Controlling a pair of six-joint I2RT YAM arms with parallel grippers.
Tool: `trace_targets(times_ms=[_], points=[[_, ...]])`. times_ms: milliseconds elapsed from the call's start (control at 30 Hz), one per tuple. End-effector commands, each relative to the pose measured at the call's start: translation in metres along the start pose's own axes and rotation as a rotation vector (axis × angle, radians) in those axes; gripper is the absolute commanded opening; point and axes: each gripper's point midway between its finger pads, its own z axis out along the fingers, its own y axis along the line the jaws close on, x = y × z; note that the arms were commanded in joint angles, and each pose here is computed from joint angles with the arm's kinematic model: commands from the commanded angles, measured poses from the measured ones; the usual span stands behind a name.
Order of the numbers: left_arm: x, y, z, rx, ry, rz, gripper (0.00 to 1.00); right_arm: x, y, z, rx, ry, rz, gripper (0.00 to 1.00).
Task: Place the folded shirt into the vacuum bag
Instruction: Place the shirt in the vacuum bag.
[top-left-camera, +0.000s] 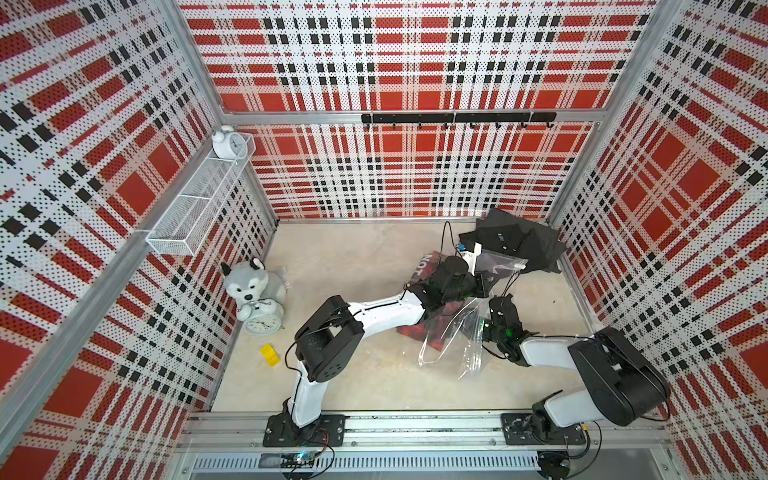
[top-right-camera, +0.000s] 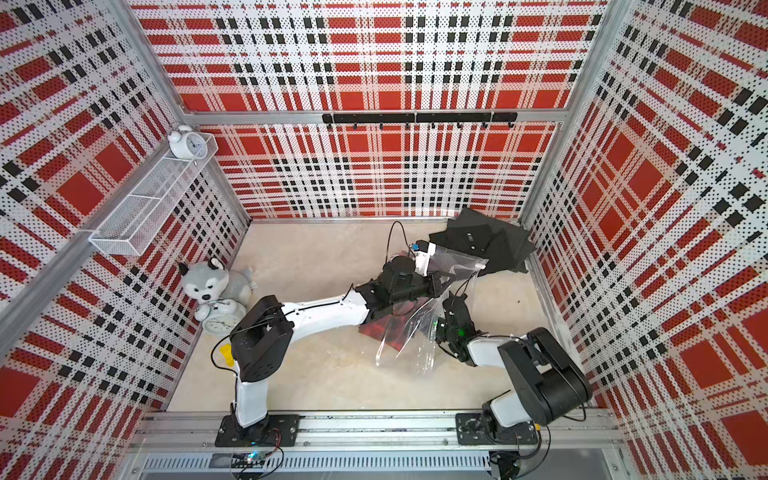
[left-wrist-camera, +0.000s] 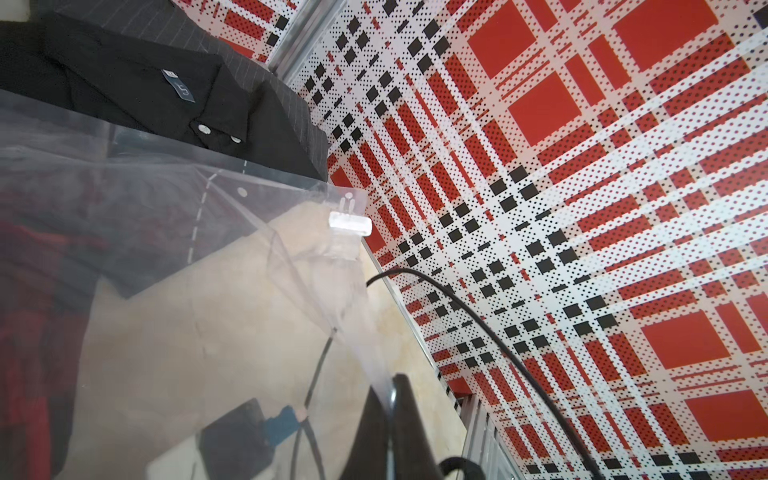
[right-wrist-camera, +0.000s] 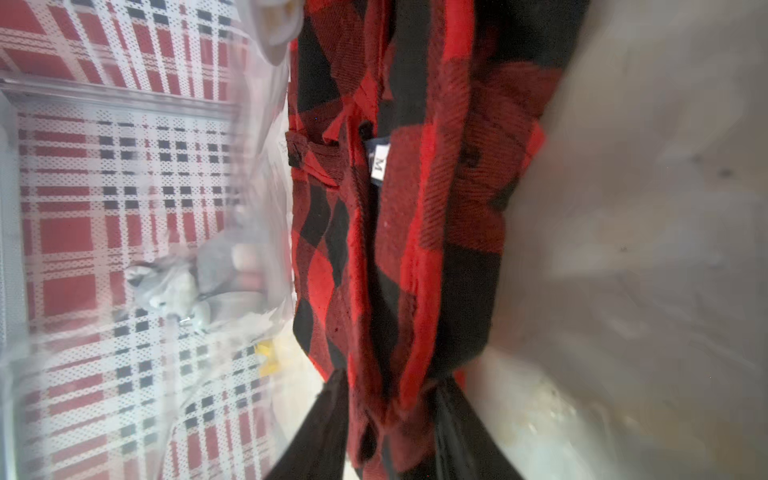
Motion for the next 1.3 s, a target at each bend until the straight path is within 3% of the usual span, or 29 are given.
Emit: trace_targets(times_ms=[0, 367, 467, 767, 1033, 1267], points=[[-0.026, -0.026, -0.019, 0.054, -0.071, 0.034, 0.0, -0.002, -0.006, -0.006, 0.049, -0.024, -0.037, 0.45], [-0.032, -0.021, -0.037, 0.037, -0.109, 0.037, 0.0, -0.014, 0.009, 0.037, 0.001, 0.046, -0.05, 0.34], [-0.041, -0.007, -0.047, 0.001, -0.139, 0.032, 0.0, -0.014, 0.013, 0.031, 0.008, 0.044, -0.066, 0.39], [-0.066, 0.032, -0.063, -0.071, -0.182, 0.03, 0.0, -0.002, 0.015, -0.043, 0.069, -0.051, -0.128, 0.72], [-0.079, 0.049, -0.066, -0.1, -0.201, 0.027, 0.0, -0.008, 0.05, -0.12, 0.058, -0.199, -0.209, 0.81], [-0.089, 0.044, -0.07, -0.109, -0.211, 0.038, 0.0, -0.024, 0.028, -0.169, 0.286, -0.343, -0.246, 0.83]])
